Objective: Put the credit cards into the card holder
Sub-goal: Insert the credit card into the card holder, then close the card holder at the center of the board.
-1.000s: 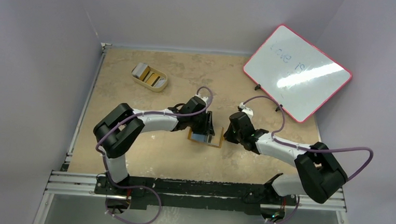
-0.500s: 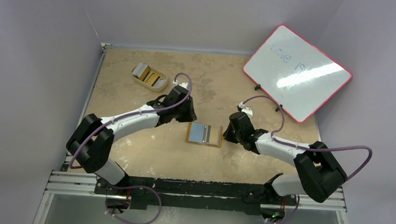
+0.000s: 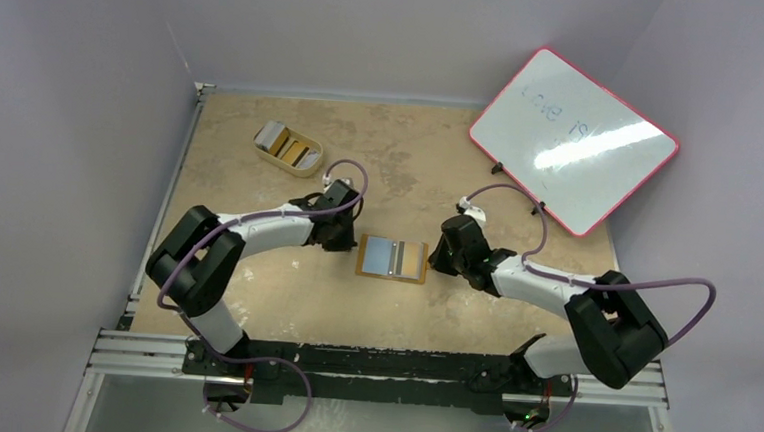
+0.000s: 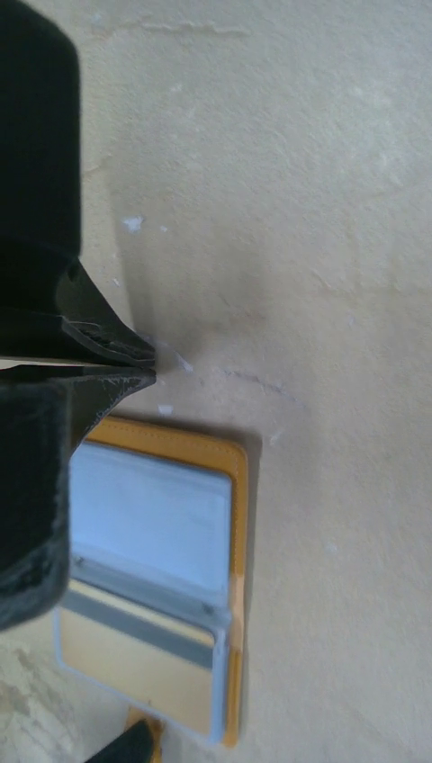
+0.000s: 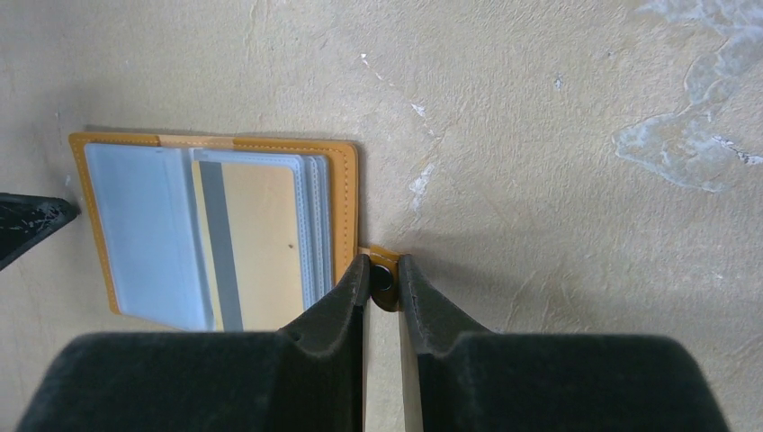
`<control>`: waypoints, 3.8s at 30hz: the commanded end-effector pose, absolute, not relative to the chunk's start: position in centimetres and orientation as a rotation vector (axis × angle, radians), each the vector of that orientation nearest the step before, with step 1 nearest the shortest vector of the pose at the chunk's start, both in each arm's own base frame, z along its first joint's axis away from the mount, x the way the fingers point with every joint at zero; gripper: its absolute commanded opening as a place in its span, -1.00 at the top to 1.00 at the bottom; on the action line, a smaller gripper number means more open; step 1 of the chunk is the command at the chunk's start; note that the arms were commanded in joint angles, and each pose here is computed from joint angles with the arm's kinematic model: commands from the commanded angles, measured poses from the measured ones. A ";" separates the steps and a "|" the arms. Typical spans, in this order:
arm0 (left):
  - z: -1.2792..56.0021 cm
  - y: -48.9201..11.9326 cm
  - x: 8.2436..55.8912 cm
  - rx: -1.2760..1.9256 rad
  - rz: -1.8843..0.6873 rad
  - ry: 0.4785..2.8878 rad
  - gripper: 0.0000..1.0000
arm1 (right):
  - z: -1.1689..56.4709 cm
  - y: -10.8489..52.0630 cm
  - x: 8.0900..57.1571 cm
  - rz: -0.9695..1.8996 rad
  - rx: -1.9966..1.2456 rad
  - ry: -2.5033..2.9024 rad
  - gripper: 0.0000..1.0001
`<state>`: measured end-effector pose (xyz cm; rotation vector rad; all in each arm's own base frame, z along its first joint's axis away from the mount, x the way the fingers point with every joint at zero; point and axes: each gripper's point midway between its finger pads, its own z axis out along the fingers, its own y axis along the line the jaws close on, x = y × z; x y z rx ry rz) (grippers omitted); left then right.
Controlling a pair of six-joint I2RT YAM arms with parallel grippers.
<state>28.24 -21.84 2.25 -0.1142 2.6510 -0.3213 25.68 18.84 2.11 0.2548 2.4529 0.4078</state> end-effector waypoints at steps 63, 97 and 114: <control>2.1 -33.4 25.8 0.138 -0.787 2.615 0.84 | 4.6 20.3 25.8 0.490 0.096 2.420 0.66; 2.6 -33.2 26.4 0.169 -0.765 2.576 0.84 | 7.4 24.2 22.9 0.813 -0.148 2.424 0.50; 3.2 -33.9 26.4 0.239 -0.801 2.550 0.84 | 7.5 21.1 26.2 0.690 0.086 2.432 0.70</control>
